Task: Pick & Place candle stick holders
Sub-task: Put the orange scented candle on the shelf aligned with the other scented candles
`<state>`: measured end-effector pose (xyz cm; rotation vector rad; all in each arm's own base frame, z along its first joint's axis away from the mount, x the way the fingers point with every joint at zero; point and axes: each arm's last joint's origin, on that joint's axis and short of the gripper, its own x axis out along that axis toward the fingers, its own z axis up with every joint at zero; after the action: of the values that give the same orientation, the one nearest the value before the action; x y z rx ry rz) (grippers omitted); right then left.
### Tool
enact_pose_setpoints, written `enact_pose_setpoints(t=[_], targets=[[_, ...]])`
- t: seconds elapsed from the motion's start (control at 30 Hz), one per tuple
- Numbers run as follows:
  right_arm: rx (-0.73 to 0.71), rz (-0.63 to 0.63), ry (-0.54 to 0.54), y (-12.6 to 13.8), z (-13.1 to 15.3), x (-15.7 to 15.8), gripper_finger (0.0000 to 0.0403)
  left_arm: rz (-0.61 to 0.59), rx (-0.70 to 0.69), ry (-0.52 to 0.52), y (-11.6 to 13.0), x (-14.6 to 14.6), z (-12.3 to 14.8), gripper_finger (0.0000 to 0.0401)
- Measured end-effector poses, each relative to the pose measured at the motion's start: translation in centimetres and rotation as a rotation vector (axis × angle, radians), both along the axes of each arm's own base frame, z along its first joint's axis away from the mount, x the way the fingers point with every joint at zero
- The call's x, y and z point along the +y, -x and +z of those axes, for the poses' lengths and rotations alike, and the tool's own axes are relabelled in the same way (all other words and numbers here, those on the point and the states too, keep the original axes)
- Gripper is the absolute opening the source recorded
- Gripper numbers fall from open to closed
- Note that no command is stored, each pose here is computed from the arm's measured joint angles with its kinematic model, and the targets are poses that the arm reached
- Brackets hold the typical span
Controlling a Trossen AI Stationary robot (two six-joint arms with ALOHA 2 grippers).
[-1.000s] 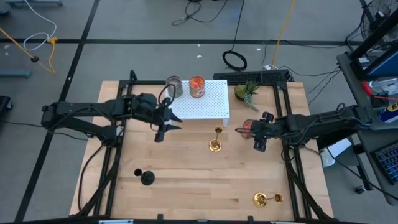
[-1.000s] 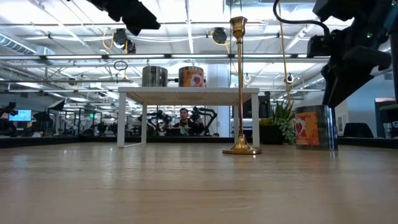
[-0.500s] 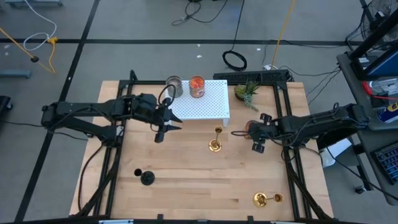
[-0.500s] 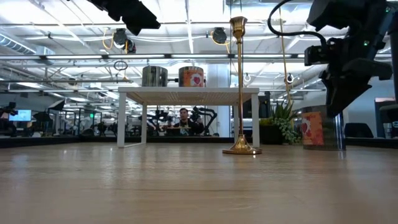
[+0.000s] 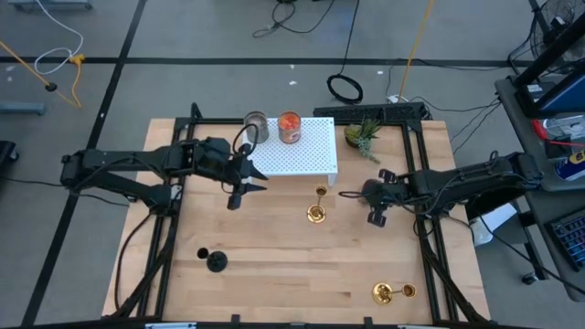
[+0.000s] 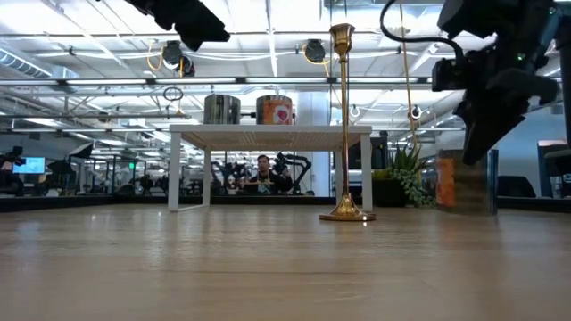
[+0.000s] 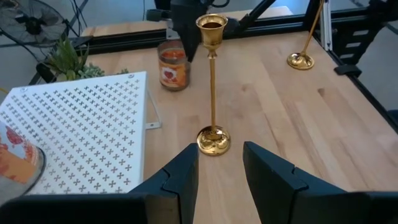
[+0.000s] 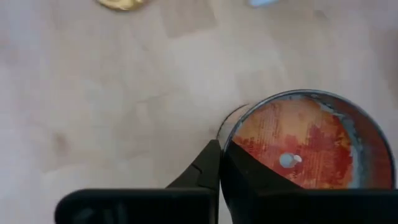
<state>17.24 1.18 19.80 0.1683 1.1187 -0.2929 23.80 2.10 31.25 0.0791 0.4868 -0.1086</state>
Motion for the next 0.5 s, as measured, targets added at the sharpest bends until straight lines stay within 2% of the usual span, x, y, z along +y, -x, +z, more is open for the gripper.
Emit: enact_pose_setpoints(t=[0.17, 0.37, 0.5], targets=[[-0.06, -0.014, -0.044, -0.7, 1.6, 0.4, 0.0003, 0.012, 0.004, 0.03, 0.1, -0.1, 0.1, 0.0134], [-0.173, 0.033, -0.047, -1.8, 5.0, 1.2, 0.0002, -0.017, 0.01, 0.032, 0.1, -0.9, 0.0, 0.0134], [-0.243, 0.108, -0.098, -2.3, 7.5, 1.8, 0.0001, -0.044, 0.01, 0.03, 0.1, -1.5, 0.0, 0.0134]])
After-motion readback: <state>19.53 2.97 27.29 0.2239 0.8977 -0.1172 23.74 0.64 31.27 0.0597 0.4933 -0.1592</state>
